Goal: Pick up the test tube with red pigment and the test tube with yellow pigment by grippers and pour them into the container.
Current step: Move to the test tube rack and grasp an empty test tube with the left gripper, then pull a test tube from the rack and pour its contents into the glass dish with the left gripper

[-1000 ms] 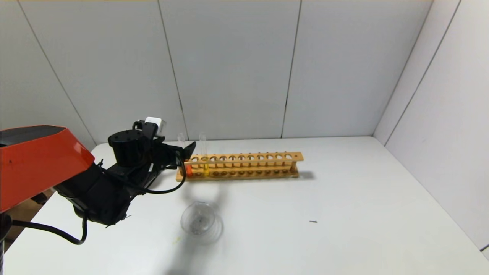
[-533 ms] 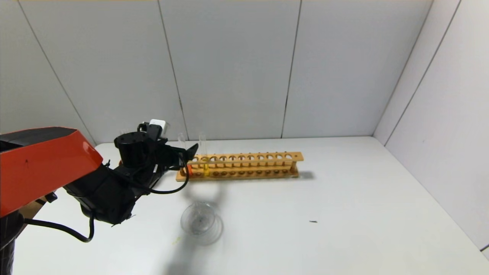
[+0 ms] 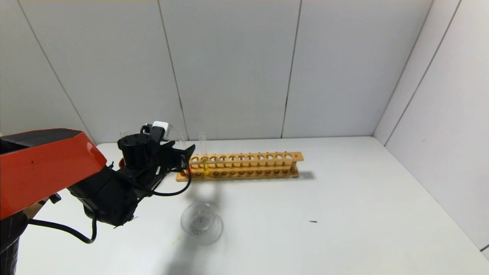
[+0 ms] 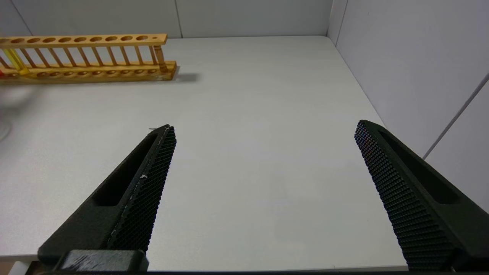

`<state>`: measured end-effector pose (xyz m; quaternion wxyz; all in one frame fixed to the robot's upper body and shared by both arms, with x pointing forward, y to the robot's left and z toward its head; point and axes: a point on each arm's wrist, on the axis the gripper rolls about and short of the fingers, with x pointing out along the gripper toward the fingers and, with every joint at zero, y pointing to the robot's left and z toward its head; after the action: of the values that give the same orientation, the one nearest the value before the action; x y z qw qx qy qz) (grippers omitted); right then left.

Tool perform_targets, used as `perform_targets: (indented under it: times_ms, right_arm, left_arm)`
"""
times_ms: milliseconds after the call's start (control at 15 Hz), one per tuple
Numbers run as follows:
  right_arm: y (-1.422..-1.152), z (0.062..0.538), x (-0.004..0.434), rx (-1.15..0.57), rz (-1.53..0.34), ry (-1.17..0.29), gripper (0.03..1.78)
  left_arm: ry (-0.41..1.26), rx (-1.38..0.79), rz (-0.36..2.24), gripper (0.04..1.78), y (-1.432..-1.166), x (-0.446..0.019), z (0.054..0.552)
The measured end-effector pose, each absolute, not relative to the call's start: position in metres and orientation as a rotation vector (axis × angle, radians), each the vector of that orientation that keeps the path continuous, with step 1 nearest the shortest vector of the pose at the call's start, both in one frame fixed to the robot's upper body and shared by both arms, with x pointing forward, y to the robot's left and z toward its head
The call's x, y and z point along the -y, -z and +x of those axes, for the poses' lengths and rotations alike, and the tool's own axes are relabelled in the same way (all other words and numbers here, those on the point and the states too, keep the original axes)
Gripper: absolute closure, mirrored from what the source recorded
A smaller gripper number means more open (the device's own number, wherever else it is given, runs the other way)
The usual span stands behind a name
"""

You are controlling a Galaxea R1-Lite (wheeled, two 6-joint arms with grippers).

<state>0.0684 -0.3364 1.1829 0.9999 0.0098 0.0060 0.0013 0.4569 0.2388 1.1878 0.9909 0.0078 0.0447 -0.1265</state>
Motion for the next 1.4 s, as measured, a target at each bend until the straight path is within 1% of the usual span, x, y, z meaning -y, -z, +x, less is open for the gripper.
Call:
perform_targets:
  times_ms: [133,200,267,333,933,1400]
  right_arm:
    - [-1.183,0.068,0.336,-0.012,0.020,-0.003,0.10]
    - [-1.183,0.068,0.336,-0.012,0.020,-0.003,0.10]
    - [-1.183,0.068,0.336,-0.012,0.020,-0.002,0.10]
    - [-1.183,0.068,0.336,-0.012,0.020,-0.003,0.10]
    - [-1.183,0.068,0.336,-0.012,0.020,-0.003,0.10]
    - [-1.183,0.068,0.336,-0.012,0.020,-0.003,0.10]
  left_arm:
    - [0.254,-0.089,0.016,1.16,-1.188,-0.239,0.457]
    - [0.254,-0.088,0.016,1.32,-1.188,-0.239,0.457]
    - [0.254,-0.087,0.016,1.45,-1.189,-0.239,0.457]
    - [0.255,-0.088,0.016,1.51,-1.188,-0.239,0.456]
    - [0.254,-0.074,0.013,1.52,-1.194,-0.240,0.452]
    - [0.232,-0.050,0.009,1.52,-1.221,-0.244,0.443]
